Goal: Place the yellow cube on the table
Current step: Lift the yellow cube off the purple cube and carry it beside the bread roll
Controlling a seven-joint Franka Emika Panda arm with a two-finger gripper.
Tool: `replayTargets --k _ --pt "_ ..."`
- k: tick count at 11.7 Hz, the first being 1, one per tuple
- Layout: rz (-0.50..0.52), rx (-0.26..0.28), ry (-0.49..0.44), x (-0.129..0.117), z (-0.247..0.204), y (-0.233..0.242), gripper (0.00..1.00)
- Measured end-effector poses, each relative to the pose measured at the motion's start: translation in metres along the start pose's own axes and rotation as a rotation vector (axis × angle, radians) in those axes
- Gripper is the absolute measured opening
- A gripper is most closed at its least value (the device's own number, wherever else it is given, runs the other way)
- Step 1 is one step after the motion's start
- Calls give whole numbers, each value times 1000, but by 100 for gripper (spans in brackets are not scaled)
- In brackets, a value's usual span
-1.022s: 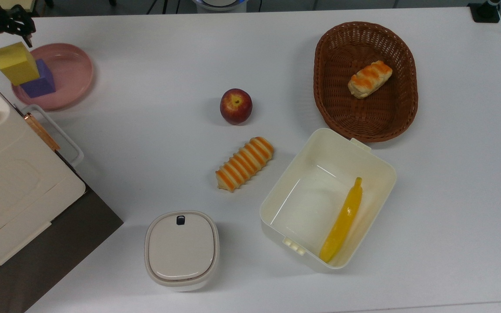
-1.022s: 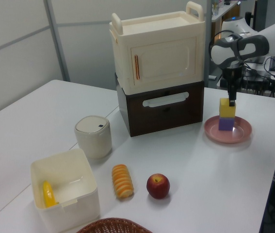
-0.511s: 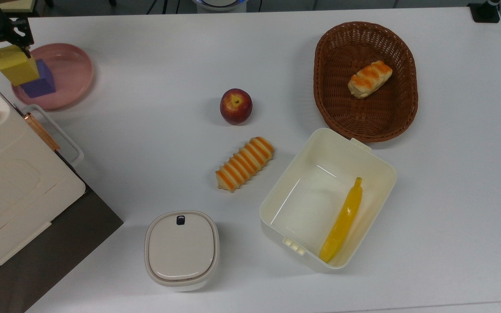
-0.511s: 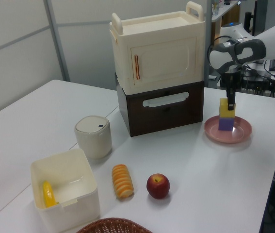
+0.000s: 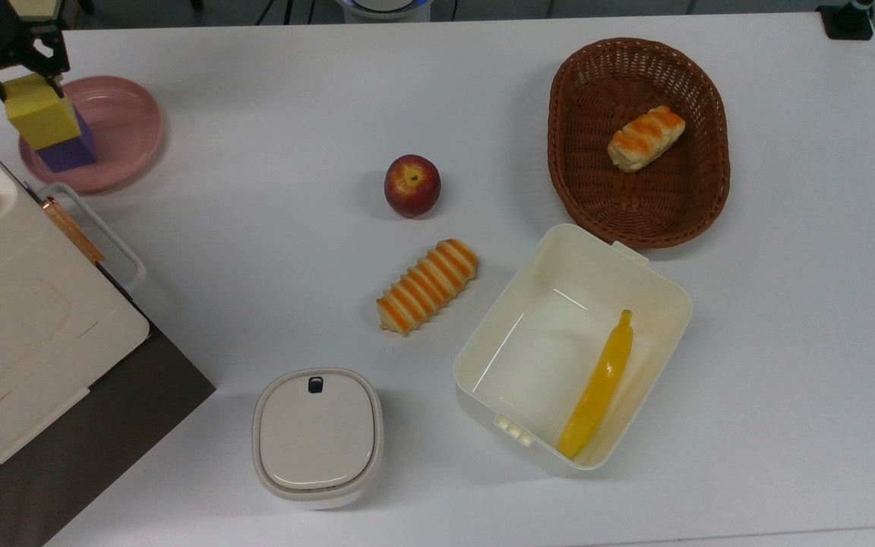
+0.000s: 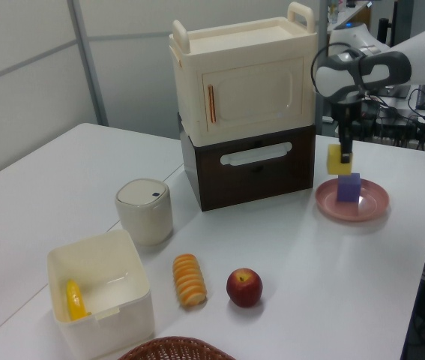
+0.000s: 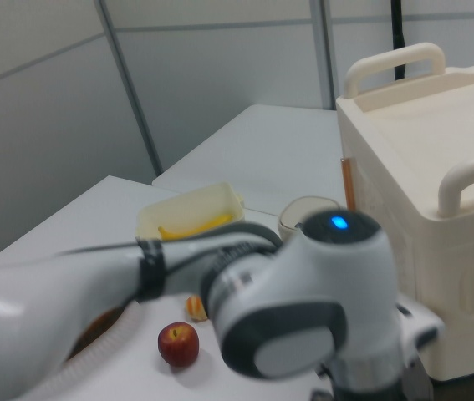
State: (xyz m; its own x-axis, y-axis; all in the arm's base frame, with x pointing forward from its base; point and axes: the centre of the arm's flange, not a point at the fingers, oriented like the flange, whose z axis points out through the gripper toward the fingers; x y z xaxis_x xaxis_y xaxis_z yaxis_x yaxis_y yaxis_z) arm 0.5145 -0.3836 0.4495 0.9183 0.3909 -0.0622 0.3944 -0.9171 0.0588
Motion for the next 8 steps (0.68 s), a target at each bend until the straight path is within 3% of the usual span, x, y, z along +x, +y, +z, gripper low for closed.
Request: replayTargets --k 3,8 --pt "41 -3 39 58 -32 -49 58" --pt "178 14 50 158 -38 -145 61"
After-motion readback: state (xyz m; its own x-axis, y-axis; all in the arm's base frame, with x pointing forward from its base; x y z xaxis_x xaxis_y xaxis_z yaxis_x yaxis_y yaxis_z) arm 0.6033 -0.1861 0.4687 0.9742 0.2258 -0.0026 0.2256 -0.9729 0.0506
